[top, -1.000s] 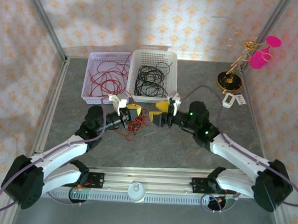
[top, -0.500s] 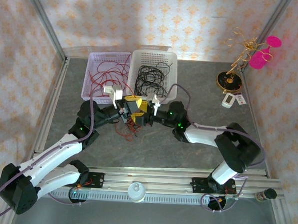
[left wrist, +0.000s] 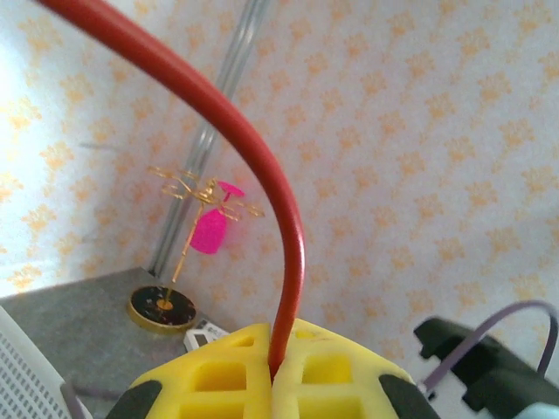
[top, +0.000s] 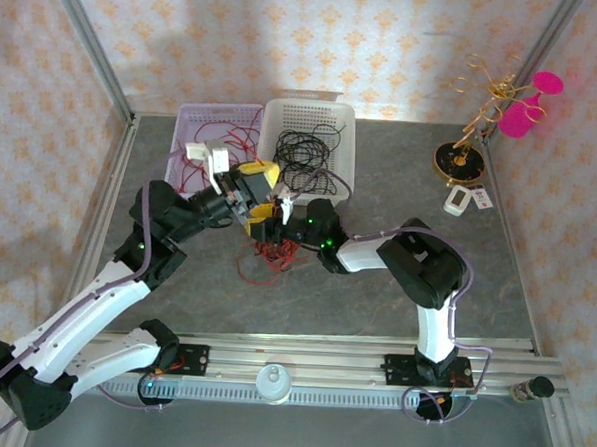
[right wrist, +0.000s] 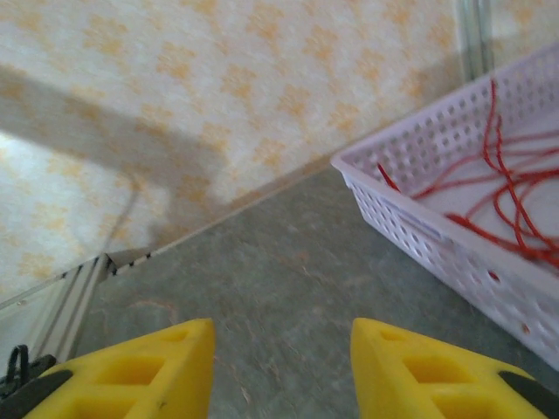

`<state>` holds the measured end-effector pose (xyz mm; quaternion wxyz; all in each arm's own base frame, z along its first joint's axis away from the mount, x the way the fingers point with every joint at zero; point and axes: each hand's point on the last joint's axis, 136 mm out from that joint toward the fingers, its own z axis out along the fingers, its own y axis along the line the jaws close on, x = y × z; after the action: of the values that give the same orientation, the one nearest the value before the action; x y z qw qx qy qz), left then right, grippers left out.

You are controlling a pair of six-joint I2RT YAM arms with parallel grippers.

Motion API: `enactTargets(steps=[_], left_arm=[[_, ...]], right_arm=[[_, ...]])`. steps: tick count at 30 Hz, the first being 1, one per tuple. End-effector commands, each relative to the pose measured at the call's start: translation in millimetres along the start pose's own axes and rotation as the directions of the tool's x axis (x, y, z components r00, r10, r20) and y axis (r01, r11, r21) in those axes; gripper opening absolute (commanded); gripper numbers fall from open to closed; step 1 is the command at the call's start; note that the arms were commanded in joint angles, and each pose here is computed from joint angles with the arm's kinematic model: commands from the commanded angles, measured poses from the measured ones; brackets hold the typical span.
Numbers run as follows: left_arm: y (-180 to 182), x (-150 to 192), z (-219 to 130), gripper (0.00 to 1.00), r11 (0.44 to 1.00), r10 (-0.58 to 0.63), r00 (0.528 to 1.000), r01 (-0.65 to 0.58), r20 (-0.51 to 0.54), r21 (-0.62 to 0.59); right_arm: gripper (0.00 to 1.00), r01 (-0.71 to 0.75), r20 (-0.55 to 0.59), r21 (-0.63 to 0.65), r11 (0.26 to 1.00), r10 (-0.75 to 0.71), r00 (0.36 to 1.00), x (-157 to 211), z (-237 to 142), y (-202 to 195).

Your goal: Untangle the cables

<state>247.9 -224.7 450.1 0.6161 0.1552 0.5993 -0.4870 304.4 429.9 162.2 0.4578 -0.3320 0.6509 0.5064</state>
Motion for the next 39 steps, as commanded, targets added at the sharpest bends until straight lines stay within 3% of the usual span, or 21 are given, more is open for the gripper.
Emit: enactTargets(steps=[1, 10, 16, 21, 30, 36, 39], left_arm=[[-17.1, -47.0, -6.8, 0.0, 0.998, 0.051, 0.997, -0.048, 0.065, -0.037], [-7.5, -107.5, 3.2, 0.0, 0.971, 0.055, 0.995, -0.035, 0.08, -0.238], [-16.8, -133.8, 6.1, 0.0, 0.966, 0.086, 0.992, -0.06, 0.093, -0.251], [-28.7, -164.6, 13.7, 0.0, 0.96, 0.15, 0.983, -0.118, 0.11, -0.253], [-11.9, -201.3, 29.4, 0.0, 0.895, 0.267, 0.958, -0.206, 0.105, -0.396], [-8.5, -216.7, 30.5, 0.0, 0.877, 0.29, 0.948, -0.209, 0.13, -0.433], [-1.9, -205.4, 33.5, 0.0, 0.878, 0.274, 0.955, -0.203, 0.109, -0.433]], right_arm=[[0.43, -0.065, -0.028, 0.084, 0.994, 0.068, 0.997, 16.3, -2.1, -15.9], [0.47, -0.08, -0.09, 0.204, 0.976, 0.1, 0.991, 53.2, -14.2, -37.8], [0.48, -0.094, -0.099, 0.301, 0.949, 0.129, 0.987, 61.8, -19.8, -54.5], [0.5, -0.05, -0.173, 0.334, 0.941, 0.114, 0.978, 77.0, -24.7, -60.3], [0.52, -0.014, -0.193, 0.388, 0.922, 0.095, 0.977, 89.4, -45.4, -63.5], [0.53, 0.03, -0.207, 0.42, 0.907, 0.064, 0.976, 81.2, -57.6, -58.7], [0.58, 0.037, -0.202, 0.453, 0.891, 0.062, 0.977, 59.1, -63.6, -55.5]])
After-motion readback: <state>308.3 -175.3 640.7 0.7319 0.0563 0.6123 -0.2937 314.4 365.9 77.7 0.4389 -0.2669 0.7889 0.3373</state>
